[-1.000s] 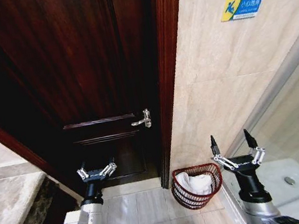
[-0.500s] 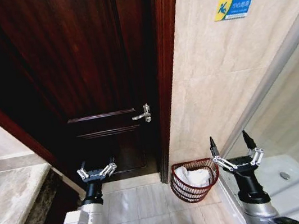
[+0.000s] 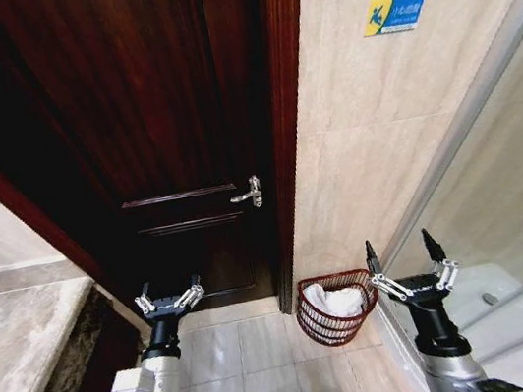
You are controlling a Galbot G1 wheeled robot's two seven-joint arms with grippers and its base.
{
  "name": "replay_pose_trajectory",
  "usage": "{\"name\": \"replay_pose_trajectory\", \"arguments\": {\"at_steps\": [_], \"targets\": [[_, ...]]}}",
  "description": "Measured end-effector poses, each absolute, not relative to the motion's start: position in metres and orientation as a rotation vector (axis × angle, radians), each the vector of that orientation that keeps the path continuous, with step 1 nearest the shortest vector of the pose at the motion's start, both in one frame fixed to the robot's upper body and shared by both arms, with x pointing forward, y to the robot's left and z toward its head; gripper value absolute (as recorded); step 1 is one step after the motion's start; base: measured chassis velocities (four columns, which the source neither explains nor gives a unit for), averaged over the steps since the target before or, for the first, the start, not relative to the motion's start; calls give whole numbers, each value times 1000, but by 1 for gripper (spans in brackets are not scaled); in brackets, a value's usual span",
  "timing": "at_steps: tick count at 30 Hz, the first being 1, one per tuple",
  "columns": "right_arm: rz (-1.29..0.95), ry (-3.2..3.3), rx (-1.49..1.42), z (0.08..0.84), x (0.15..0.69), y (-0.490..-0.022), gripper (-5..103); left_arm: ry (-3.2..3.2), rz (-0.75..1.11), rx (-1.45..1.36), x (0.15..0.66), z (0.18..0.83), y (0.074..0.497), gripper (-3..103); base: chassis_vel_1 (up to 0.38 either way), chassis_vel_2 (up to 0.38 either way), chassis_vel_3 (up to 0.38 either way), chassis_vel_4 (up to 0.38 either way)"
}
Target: Discard the used towel into the hamper.
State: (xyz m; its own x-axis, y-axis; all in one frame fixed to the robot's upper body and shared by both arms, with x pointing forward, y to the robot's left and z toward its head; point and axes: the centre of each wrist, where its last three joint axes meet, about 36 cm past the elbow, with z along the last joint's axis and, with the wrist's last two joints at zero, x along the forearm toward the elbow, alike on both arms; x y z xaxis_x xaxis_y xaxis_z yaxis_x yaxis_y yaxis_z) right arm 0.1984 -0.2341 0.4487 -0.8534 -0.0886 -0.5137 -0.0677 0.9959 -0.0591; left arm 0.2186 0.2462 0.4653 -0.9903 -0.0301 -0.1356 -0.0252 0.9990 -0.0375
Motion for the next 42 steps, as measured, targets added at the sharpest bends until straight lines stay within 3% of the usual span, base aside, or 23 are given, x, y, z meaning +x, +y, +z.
{"name": "replay_pose_trajectory", "arguments": {"at_steps": [32,42], "targets": [[-51,2581,-122,443,198,-235,100,3004,-54,-42,219,465,246,100,142,-139,-142,142],[-76,2565,-144,438,198,-239,100,3004,-54,-42,219,465,246,100,6,-23,-22,12]]}}
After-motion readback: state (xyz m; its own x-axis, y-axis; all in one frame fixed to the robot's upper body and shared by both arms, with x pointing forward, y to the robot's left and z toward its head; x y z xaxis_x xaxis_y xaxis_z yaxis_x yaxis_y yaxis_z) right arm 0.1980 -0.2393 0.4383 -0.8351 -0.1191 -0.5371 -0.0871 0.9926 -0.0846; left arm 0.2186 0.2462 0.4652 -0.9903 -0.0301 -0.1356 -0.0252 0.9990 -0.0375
